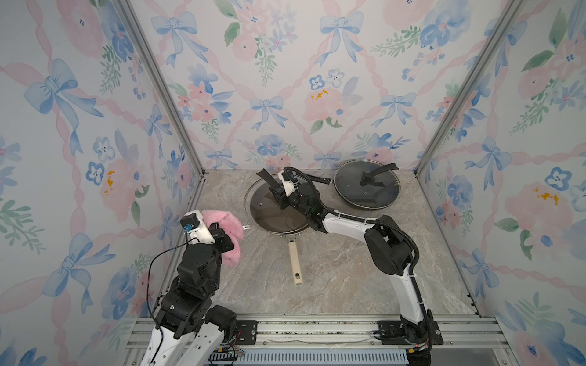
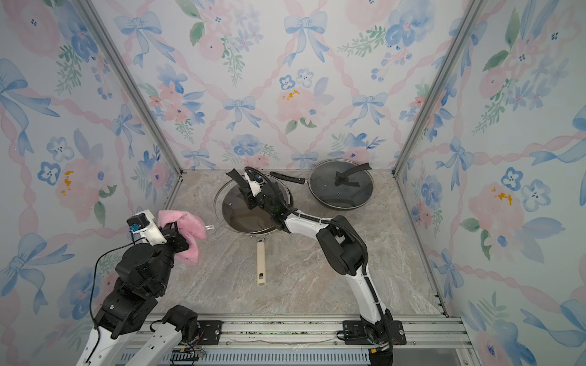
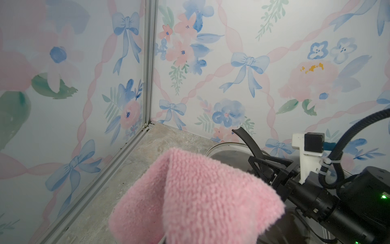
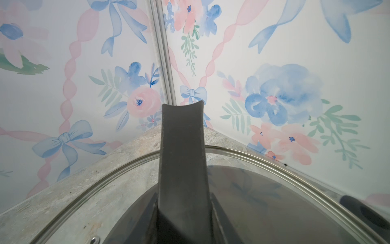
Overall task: Wipe the pot lid with a cloth
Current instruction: Place the pot lid on the cooking pot.
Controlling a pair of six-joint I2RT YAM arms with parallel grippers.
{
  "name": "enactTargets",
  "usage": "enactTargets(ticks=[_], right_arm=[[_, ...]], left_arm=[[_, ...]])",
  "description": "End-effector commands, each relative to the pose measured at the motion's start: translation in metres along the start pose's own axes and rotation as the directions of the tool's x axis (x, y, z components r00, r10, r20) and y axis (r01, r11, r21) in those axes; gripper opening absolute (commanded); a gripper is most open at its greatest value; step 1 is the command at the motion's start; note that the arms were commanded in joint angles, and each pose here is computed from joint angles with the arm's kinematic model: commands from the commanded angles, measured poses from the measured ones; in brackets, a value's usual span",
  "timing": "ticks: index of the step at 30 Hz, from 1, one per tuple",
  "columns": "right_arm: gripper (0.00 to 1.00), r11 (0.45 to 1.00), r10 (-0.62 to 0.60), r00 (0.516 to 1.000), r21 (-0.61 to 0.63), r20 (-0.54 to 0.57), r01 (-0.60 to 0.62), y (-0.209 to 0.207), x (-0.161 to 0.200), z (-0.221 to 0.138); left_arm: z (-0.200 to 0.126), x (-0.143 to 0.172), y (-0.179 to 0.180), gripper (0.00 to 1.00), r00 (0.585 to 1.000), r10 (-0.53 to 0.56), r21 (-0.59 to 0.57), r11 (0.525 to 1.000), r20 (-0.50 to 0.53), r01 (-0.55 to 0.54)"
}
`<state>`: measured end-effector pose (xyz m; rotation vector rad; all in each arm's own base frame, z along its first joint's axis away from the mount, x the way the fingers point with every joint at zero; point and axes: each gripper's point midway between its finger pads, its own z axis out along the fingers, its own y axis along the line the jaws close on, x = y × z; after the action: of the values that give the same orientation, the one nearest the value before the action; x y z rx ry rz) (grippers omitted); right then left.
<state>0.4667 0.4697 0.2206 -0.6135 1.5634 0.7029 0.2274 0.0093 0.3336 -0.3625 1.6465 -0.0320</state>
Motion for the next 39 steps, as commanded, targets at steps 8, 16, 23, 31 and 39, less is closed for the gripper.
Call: enactTargets(ticks=[8, 16, 23, 31, 39], right_arm=[[0.0, 0.998, -0.05, 0.976, 0.047, 0.21, 0.041, -0.008, -0.054, -0.006], [0.0, 0.995, -0.058, 0.981, 0.088, 0.183, 0.042, -0.02, -0.032, -0.018], [0.0, 0.99, -0.067, 0.972, 0.135, 0.223, 0.037, -0.031, -0.04, -0.019], [0.0, 0.99, -0.062, 0.971, 0.14, 0.233, 0.03, -0.033, -0.042, -0.017], [0.0, 0.99, -0.073, 0.971, 0.134, 0.226, 0.043, -0.03, -0.042, -0.005]], left_arm=[[-0.004, -0.01, 0.003, 0.0, 1.0, -0.014, -0.011, 1.0, 0.017, 0.014], [0.002, -0.006, -0.003, 0.0, 1.0, -0.002, -0.002, 1.0, -0.008, 0.002], [0.01, 0.018, -0.015, 0.0, 0.995, -0.066, 0.049, 0.996, -0.08, 0.07], [0.017, 0.028, -0.022, 0.0, 0.992, -0.065, 0.07, 0.995, -0.108, 0.073], [0.021, 0.031, -0.027, 0.0, 0.991, -0.069, 0.082, 0.993, -0.117, 0.079]])
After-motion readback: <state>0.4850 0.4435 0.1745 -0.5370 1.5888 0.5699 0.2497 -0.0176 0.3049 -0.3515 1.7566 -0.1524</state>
